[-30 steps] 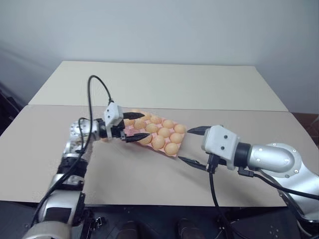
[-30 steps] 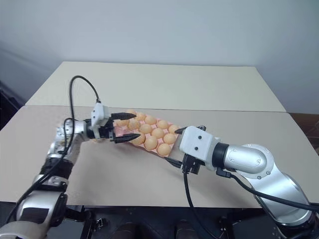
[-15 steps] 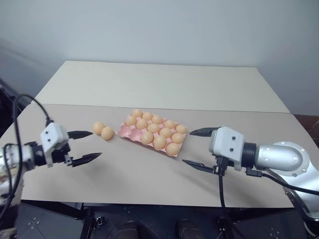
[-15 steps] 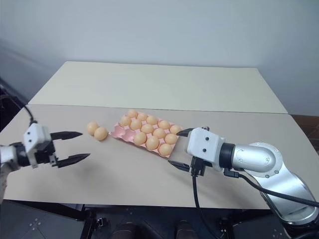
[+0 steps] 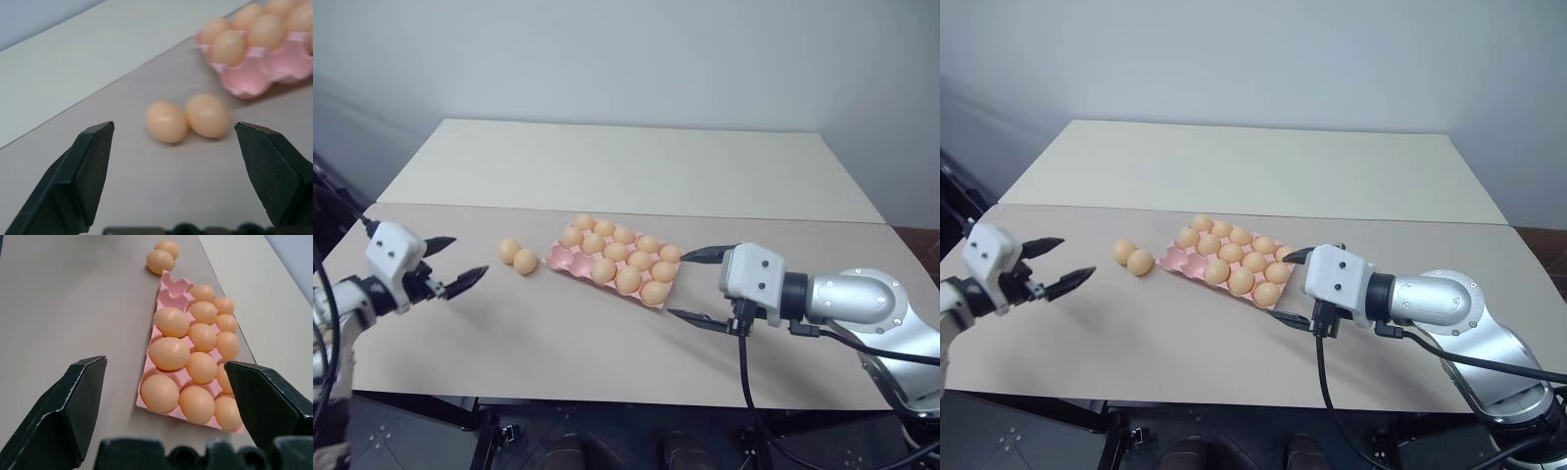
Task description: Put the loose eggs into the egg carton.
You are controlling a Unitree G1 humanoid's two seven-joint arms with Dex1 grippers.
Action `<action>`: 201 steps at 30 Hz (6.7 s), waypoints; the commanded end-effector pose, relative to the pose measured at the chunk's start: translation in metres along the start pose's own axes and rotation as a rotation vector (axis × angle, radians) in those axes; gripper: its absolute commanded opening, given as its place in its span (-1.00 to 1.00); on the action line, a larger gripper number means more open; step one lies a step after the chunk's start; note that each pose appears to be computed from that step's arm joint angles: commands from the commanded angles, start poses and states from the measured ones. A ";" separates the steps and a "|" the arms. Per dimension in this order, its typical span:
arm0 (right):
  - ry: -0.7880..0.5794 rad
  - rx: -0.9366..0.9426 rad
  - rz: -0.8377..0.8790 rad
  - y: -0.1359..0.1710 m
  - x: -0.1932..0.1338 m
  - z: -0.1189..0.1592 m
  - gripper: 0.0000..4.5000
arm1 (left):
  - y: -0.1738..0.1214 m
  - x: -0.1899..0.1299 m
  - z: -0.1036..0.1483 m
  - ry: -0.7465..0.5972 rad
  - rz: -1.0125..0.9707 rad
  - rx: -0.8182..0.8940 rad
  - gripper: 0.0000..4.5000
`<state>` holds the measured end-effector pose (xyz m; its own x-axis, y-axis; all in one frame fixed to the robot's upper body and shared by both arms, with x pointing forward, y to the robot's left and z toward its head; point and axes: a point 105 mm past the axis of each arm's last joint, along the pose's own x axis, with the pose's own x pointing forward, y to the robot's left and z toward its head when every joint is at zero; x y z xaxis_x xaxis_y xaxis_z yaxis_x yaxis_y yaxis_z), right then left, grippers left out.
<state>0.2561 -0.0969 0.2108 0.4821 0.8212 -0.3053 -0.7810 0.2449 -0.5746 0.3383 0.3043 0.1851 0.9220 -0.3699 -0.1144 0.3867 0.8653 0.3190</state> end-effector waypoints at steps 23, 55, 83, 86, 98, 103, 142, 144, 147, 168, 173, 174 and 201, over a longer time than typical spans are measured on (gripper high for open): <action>0.021 -0.007 -0.083 0.001 -0.005 0.007 1.00 | -0.001 0.076 -0.028 0.068 0.018 -0.092 0.90; 0.024 0.000 -0.078 0.002 0.000 0.004 1.00 | 0.017 0.028 -0.002 -0.077 -0.009 -0.071 -0.23; 0.040 0.019 -0.113 0.007 0.001 0.000 1.00 | -0.040 0.025 0.044 -0.386 -0.506 -0.303 -0.23; 0.042 0.017 -0.117 0.007 0.001 0.000 1.00 | -0.066 0.043 0.047 -0.369 -0.577 -0.259 -0.23; 0.043 -0.023 -0.130 0.006 -0.005 0.011 1.00 | -0.116 0.080 0.052 -0.354 -0.713 -0.151 -0.23; 0.049 -0.021 -0.134 0.007 -0.006 0.011 1.00 | -0.115 0.082 0.051 -0.350 -0.711 -0.125 -0.23; 0.026 -0.064 -0.028 0.012 -0.010 0.014 1.00 | -0.004 -0.027 0.005 -0.054 -0.306 0.070 0.43; 0.022 -0.066 -0.027 0.012 -0.009 0.014 1.00 | -0.005 -0.027 -0.002 -0.041 -0.307 0.053 0.43; 0.016 -0.067 -0.030 0.011 -0.008 0.014 1.00 | -0.010 -0.020 -0.010 -0.036 -0.319 0.037 0.43; 0.027 -0.060 -0.088 0.009 -0.007 0.013 1.00 | -0.027 0.048 -0.013 -0.013 -0.366 0.071 0.99; 0.027 -0.055 -0.091 0.009 -0.006 0.013 1.00 | -0.033 0.057 -0.017 -0.003 -0.371 0.061 0.99; 0.027 -0.055 -0.092 0.009 -0.006 0.013 1.00 | -0.035 0.061 -0.019 0.001 -0.367 0.055 0.99; 0.022 -0.047 -0.111 0.008 -0.003 0.013 1.00 | -0.014 0.067 0.010 -0.093 -0.265 0.073 -0.18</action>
<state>0.2467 -0.0936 0.2092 0.5679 0.7721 -0.2852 -0.7298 0.3120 -0.6083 0.3948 0.2599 0.1504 0.7691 -0.5999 -0.2204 0.6385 0.7065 0.3052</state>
